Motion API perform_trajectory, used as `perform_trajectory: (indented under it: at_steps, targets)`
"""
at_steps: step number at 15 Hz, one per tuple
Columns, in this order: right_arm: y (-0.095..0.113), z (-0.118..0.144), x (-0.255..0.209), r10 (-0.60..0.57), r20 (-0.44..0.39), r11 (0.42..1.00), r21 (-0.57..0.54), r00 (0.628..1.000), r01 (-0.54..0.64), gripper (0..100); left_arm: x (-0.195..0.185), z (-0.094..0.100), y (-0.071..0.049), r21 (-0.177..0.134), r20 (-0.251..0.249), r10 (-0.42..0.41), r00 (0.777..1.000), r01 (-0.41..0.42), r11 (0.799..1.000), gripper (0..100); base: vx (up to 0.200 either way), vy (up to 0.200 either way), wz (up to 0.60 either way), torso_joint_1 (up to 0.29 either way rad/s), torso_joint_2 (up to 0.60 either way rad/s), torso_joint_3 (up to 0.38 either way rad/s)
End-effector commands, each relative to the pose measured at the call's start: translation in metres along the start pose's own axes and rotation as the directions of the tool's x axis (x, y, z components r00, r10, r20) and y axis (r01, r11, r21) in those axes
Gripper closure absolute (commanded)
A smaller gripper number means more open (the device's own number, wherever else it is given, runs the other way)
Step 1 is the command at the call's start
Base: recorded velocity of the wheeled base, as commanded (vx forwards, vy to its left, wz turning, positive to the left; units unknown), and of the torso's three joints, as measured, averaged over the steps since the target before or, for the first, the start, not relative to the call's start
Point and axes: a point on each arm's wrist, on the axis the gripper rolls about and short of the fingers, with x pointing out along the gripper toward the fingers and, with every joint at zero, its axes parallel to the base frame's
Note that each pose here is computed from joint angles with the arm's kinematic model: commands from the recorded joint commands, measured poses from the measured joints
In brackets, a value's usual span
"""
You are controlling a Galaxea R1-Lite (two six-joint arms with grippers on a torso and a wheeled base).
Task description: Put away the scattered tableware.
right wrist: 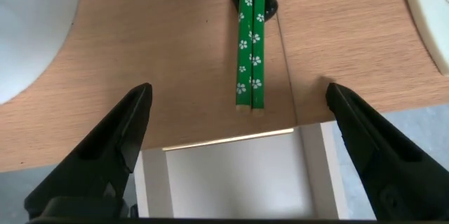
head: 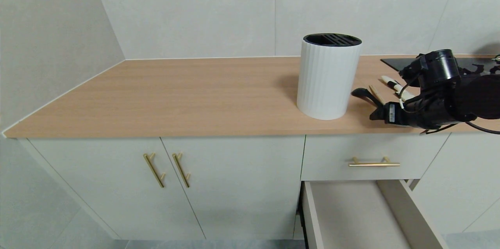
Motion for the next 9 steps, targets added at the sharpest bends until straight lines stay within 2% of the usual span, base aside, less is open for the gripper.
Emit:
perform_trajectory:
  at_steps: [1, 9]
  targets:
    - [0.0001, -0.0004, 0.0002, 0.000, -0.003, 1.000, -0.001, 1.000, 0.000, 100, 0.0000, 0.0000, 0.0000, 0.000, 0.000, 0.000, 1.000, 0.000, 1.000, 0, 0.000, 0.000, 0.00, 0.000, 0.00, 0.000]
    - [-0.0017, 0.0012, -0.0079, -0.009, 0.015, 1.000, 0.003, 1.000, 0.009, 100, 0.0000, 0.0000, 0.0000, 0.000, 0.000, 0.000, 1.000, 0.000, 1.000, 0, 0.000, 0.000, 0.00, 0.000, 0.00, 0.000]
